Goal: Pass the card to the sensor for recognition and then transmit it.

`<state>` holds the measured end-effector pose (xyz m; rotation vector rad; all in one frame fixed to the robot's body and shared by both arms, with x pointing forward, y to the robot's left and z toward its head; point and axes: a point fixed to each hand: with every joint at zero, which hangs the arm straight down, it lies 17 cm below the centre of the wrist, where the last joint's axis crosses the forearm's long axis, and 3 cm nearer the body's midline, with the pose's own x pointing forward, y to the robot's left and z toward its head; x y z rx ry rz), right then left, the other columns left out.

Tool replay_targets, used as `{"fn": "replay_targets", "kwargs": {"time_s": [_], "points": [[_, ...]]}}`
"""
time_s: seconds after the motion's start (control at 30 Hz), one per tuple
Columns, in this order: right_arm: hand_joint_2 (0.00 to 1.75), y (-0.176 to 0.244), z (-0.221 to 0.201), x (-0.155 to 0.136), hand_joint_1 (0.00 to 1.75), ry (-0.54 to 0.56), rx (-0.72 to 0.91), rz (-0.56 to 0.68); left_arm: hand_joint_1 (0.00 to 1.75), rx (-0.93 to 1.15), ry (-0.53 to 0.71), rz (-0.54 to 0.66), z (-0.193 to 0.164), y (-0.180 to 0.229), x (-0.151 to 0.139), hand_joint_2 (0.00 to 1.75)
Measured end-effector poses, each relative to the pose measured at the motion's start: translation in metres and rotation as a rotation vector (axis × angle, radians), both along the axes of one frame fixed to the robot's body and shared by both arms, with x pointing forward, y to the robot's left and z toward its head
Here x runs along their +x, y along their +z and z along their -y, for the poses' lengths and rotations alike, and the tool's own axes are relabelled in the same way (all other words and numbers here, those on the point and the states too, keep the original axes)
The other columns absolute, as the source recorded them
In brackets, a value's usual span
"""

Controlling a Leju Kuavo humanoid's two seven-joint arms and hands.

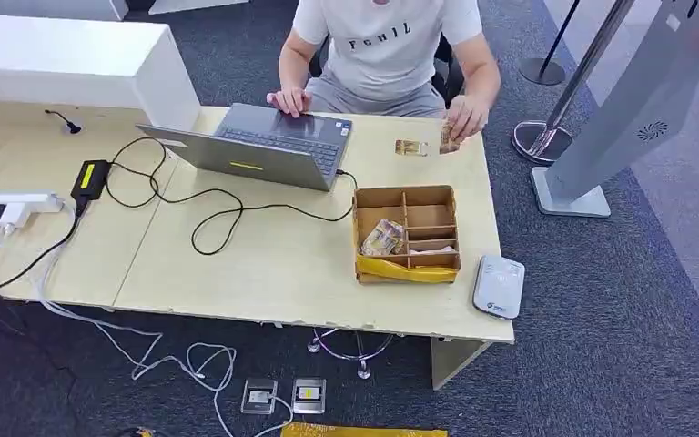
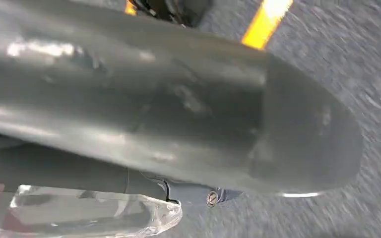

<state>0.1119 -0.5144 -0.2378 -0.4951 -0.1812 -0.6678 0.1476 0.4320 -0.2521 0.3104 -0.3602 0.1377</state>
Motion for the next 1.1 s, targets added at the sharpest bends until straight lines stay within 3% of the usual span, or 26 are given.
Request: {"fn": "replay_targets", "kwargs": {"time_s": [0.27,0.67,0.93,1.1], "points": [[0.00,-0.016,-0.057,0.007,0.00,0.088,0.089,0.011,0.00,-0.023,-0.012,0.016,0.015,-0.001,0.007,0.00],[0.00,-0.016,-0.065,0.002,0.00,0.235,-0.003,-0.071,0.00,-0.049,-0.140,-0.015,0.042,-0.005,0.008,0.00],[0.00,-0.012,-0.063,0.009,0.00,0.331,-0.086,-0.085,0.00,-0.051,-0.025,-0.019,0.036,-0.006,0.004,0.00],[0.00,-0.011,-0.070,0.020,0.00,0.394,-0.095,-0.047,0.00,-0.068,-0.015,-0.002,0.038,-0.005,0.007,0.00]]}}
